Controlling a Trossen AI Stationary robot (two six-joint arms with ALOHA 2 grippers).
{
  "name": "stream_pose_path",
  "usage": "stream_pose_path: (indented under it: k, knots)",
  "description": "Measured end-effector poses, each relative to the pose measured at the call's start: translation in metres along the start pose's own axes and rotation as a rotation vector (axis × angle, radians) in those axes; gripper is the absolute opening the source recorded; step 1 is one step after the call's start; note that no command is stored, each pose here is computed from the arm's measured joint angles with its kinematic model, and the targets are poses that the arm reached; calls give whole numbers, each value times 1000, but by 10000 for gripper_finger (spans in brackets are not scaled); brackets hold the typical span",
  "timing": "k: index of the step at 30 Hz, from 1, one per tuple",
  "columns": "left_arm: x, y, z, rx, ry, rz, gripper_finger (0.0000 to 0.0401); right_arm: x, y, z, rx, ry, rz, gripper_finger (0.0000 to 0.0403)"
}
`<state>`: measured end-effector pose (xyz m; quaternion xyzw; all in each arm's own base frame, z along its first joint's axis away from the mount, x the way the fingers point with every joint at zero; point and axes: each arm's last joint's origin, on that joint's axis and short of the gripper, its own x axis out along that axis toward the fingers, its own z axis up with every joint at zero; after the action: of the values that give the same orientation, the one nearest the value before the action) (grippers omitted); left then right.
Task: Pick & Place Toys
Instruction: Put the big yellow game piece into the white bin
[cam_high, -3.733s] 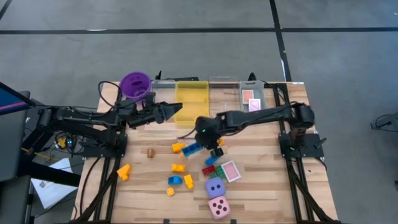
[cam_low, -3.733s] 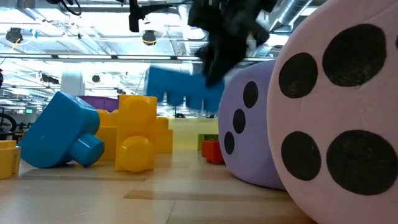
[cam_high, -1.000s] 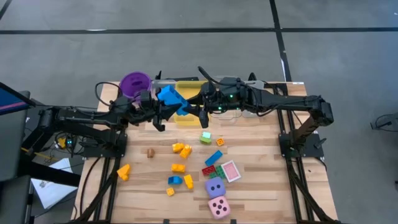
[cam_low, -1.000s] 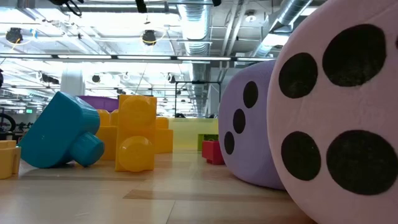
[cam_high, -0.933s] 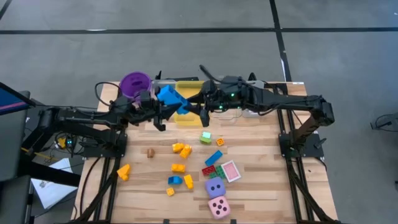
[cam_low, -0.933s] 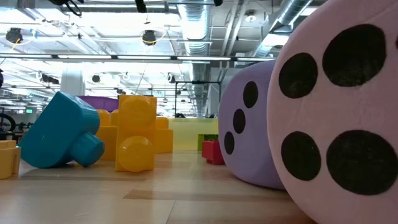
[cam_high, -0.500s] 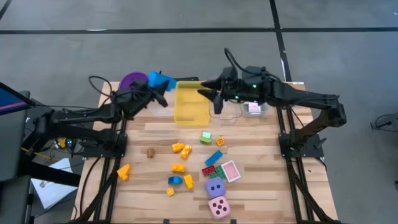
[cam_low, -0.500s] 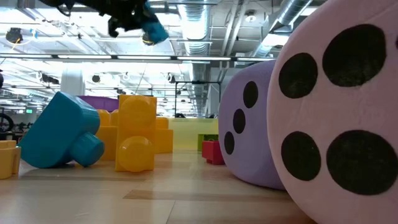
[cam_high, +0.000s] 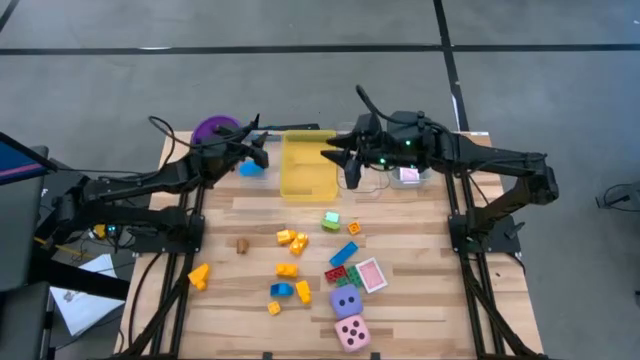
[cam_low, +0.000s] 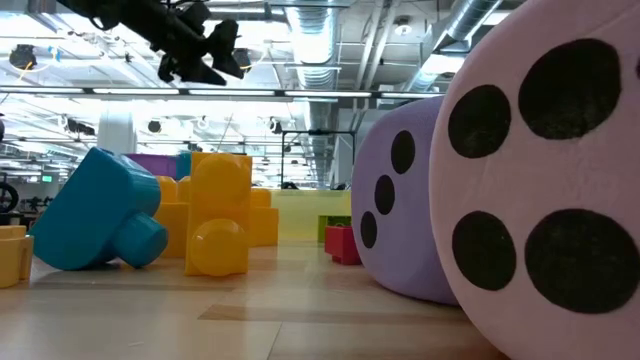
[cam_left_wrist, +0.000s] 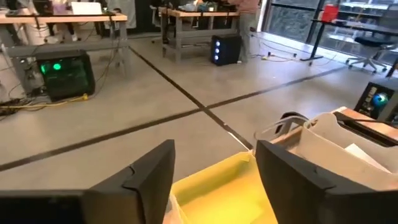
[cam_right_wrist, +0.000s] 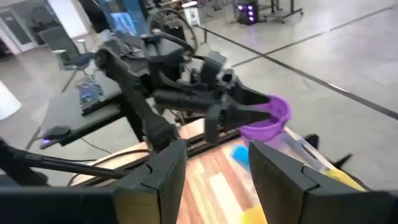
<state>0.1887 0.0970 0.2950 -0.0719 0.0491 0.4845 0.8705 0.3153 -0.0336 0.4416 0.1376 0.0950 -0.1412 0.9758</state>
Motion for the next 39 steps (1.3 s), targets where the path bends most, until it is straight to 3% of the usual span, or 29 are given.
stream_pose_path:
  k: [4, 7, 11, 14, 17, 21, 25, 32, 39]
  knots:
    - [0, -1, 1, -46, -2, -27, 245, 0, -1, -2, -3, 25, -9, 168]
    - [-2, -3, 2, -117, 19, -154, 255, 0, 0, -5, -9, 53, -1, 168]
    - [-5, -13, 0, -193, 117, -480, 259, -2, 4, -12, -49, 113, 1, 168]
    - [-13, -26, -3, -175, 207, -769, 259, -3, 8, -19, -84, 163, 5, 168]
    - [-24, -37, -13, -71, 283, -889, 259, -5, 12, -25, -106, 217, 12, 168]
    - [-39, -45, -35, 166, 406, -886, 259, -7, 14, -29, -117, 256, 11, 168]
    - [-48, -47, -61, 256, 496, -844, 264, -7, 16, -30, -99, 258, 12, 168]
    - [-59, -40, -119, 277, 621, -862, 302, -7, 15, -30, -86, 255, 9, 168]
    - [-64, -24, -164, 140, 653, -797, 352, -7, 16, -30, -66, 255, 7, 168]
